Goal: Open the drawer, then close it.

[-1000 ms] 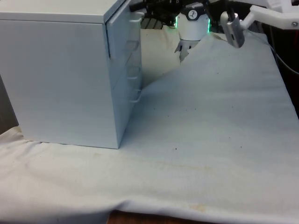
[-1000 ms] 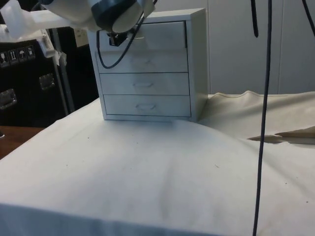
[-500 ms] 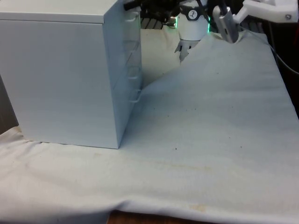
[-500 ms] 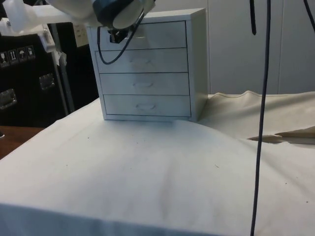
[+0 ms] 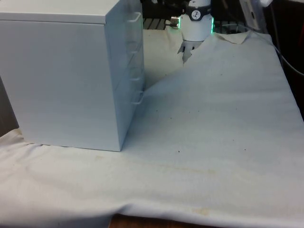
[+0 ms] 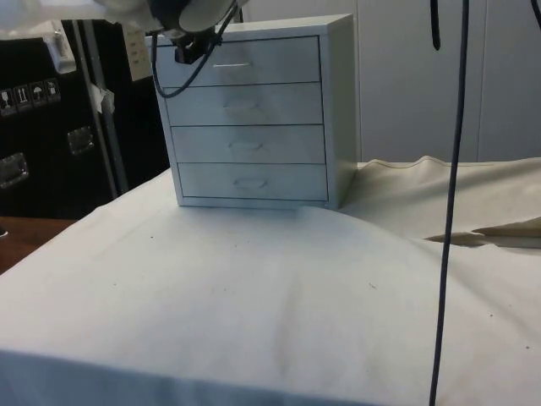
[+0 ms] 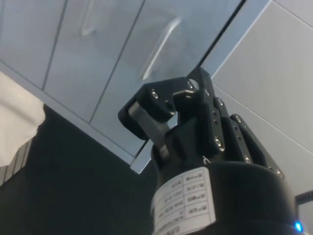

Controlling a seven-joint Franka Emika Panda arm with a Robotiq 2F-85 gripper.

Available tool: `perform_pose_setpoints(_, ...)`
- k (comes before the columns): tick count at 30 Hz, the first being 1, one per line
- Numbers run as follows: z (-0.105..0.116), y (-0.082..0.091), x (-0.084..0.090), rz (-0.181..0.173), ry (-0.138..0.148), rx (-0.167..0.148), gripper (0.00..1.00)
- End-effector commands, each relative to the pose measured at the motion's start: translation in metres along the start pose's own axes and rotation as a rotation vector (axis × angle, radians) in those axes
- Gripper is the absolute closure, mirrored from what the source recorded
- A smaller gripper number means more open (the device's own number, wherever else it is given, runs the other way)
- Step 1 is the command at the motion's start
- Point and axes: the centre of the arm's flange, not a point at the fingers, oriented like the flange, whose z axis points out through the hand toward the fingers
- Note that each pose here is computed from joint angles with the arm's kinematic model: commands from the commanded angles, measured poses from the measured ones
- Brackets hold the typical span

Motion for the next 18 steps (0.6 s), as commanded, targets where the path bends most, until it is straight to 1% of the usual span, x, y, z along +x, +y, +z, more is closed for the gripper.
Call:
perform_pose_setpoints(1,-0.001,0.0,0.0,0.003,-0.001,0.006,1.0)
perform_pose_setpoints(2,-0.003,0.0,-0.001,0.006,-0.008,0.025,1.0)
perform_pose_setpoints(4,-0.005,-0.001,-0.002,0.01,-0.01,0.038,1.0)
perform_pose_setpoints(5,-0.006,-0.002,-0.002,0.014,-0.012,0.05,1.0)
perform_pose_setpoints(9,-0.008,-0.005,-0.003,0.022,-0.02,0.073,1.0)
perform_pose_setpoints(10,-0.007,-0.004,-0.002,0.022,-0.02,0.054,1.0)
perform_pose_setpoints(11,-0.009,-0.005,-0.003,0.026,-0.023,0.081,1.0)
perform_pose_setpoints(13,-0.009,-0.007,-0.004,0.03,-0.028,0.092,1.0)
perform_pose_setpoints(14,-0.01,-0.008,-0.005,0.034,-0.032,0.105,1.0)
perform_pose_setpoints(18,-0.011,-0.011,-0.006,0.041,-0.04,0.13,1.0)
